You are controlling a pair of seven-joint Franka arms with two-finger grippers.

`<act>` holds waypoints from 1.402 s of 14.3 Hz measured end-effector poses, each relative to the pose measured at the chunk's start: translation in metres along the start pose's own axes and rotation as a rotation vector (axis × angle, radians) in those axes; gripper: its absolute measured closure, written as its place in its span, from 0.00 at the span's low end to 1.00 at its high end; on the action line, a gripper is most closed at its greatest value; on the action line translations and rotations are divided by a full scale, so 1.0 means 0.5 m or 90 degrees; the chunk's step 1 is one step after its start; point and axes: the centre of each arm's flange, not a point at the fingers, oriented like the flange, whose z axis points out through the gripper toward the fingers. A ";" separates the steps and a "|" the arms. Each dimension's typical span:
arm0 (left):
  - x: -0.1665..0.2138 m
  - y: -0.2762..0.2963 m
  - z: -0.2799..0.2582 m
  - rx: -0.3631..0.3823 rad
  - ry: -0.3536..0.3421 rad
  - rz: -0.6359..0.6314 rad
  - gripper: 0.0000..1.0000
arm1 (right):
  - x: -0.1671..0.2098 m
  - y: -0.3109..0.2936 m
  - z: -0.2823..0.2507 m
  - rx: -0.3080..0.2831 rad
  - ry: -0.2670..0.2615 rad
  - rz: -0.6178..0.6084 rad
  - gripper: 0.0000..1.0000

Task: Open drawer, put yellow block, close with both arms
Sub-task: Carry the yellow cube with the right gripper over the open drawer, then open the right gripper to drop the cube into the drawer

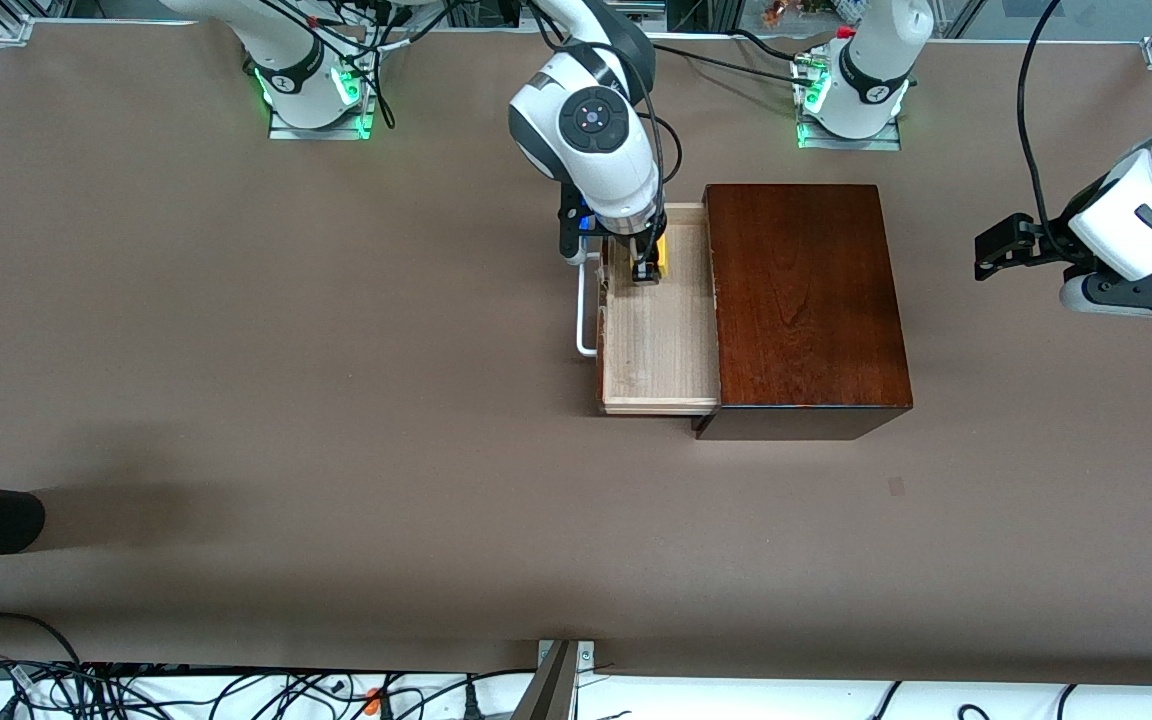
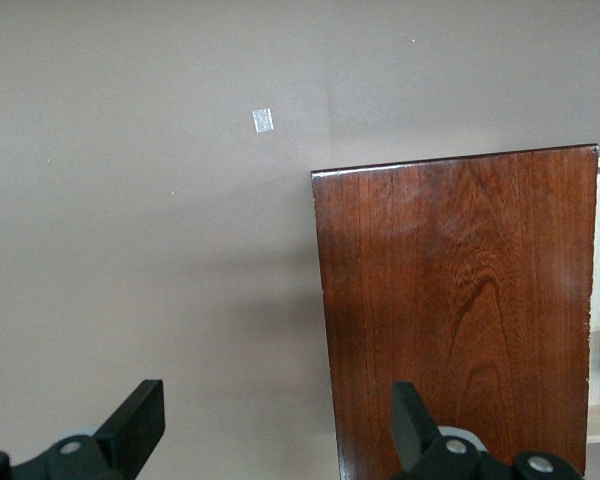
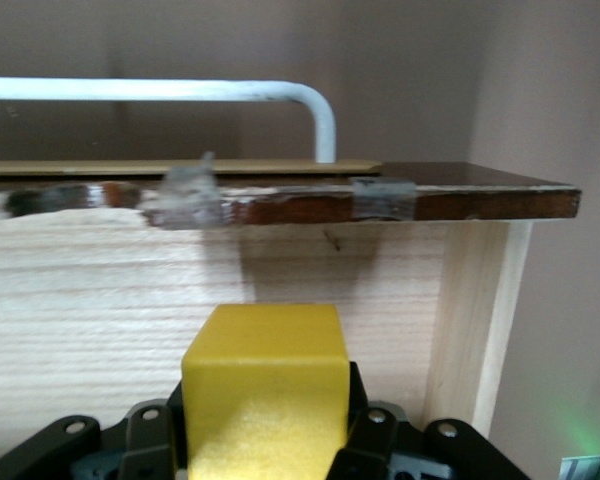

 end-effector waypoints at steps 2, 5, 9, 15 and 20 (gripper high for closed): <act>0.000 0.000 0.000 0.000 0.000 0.000 0.00 | -0.003 0.013 0.027 -0.007 0.010 0.003 0.44; 0.000 0.005 0.001 0.000 -0.001 0.003 0.00 | -0.007 0.026 0.054 -0.013 0.019 0.003 0.44; 0.000 0.008 0.001 0.000 -0.001 0.004 0.00 | 0.003 0.000 0.037 0.002 0.018 0.025 0.12; 0.006 0.025 0.015 0.001 -0.009 0.014 0.00 | 0.002 -0.052 -0.162 0.020 0.021 0.033 0.00; 0.007 0.048 0.017 0.002 -0.010 0.026 0.00 | 0.109 -0.135 -0.350 0.023 0.064 -0.096 0.00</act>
